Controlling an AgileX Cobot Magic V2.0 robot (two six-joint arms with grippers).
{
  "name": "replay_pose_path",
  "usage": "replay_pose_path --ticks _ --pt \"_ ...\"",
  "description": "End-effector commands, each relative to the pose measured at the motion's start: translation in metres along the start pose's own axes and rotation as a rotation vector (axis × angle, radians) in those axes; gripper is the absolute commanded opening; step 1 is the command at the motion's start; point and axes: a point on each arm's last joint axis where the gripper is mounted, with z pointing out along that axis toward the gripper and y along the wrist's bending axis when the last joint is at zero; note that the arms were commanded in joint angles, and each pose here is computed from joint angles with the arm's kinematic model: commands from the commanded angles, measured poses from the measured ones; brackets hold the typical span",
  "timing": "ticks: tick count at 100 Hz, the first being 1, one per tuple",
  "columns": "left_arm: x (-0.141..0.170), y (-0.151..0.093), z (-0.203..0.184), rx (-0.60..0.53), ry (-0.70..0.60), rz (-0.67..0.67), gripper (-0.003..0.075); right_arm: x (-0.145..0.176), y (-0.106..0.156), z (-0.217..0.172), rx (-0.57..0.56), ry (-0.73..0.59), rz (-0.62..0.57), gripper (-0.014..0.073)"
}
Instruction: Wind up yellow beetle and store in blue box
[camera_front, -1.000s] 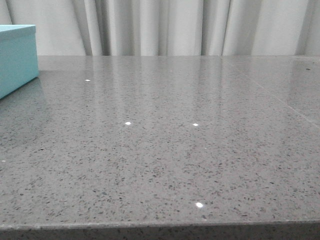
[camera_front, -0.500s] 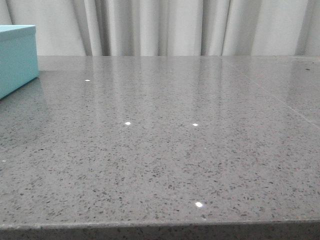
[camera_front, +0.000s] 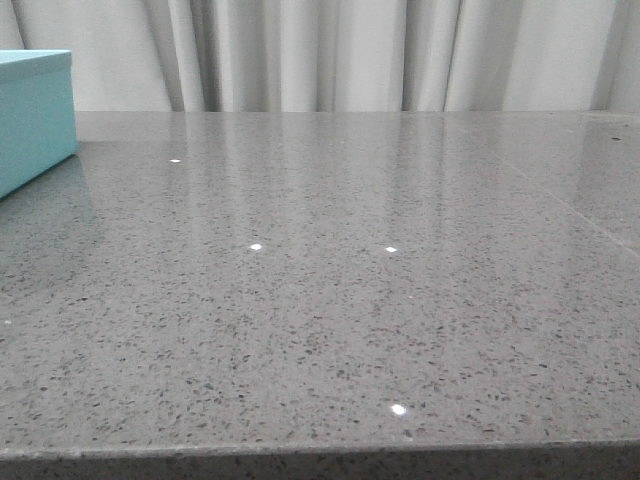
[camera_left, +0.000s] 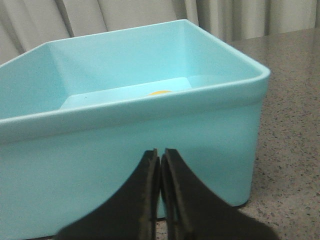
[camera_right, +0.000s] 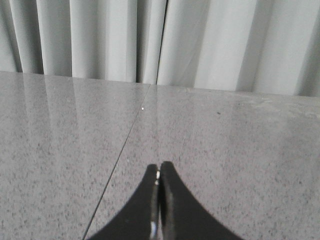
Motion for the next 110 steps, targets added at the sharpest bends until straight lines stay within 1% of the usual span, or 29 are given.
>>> replay_pose_path --ticks 1,19,110 --pt "-0.007 0.000 -0.003 0.003 -0.115 -0.017 -0.0018 -0.007 0.000 -0.003 -0.002 -0.109 -0.006 -0.0068" --pt "-0.007 0.000 -0.003 0.003 -0.112 -0.016 -0.0018 0.011 0.001 -0.001 -0.004 -0.071 0.025 -0.0068" --pt "-0.007 0.000 -0.003 0.003 -0.112 -0.016 -0.0018 0.012 0.001 -0.001 -0.003 -0.055 0.033 -0.0068"
